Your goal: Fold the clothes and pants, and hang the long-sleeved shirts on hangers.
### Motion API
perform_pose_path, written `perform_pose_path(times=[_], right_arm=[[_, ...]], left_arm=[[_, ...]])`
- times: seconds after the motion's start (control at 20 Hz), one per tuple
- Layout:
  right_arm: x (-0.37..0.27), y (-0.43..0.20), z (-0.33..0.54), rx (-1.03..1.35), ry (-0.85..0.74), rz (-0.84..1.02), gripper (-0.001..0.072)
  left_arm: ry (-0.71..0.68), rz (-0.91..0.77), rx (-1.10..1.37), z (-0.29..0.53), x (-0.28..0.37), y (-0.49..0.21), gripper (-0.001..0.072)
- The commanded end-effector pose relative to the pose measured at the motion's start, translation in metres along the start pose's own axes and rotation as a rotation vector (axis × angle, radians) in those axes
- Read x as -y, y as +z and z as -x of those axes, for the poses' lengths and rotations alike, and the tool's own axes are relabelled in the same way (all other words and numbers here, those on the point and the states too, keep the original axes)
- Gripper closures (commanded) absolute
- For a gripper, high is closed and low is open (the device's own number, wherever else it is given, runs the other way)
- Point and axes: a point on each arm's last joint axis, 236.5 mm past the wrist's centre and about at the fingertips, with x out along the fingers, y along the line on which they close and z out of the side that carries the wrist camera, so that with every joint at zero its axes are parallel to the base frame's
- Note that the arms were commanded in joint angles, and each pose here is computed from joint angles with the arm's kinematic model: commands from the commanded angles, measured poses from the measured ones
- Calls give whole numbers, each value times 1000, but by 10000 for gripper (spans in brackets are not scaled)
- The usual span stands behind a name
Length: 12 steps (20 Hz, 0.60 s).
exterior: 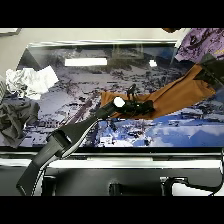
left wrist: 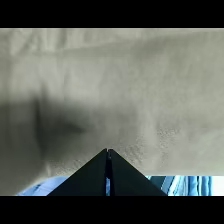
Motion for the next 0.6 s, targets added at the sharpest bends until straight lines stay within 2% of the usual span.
perform_pose_path(times=[0.0,0.35,0.55], right_arm=[[-19,-6,1,-24,79,-10,686],[-28,-10,5,-31,112,-21,686],[-30,-3,5,-5,122,-21,686]], left_arm=[[-7,8,-10,-8,2,-10,689],[-12,5,-12,-13,6,-17,690],[1,5,-81,12,-6,-5,690]])
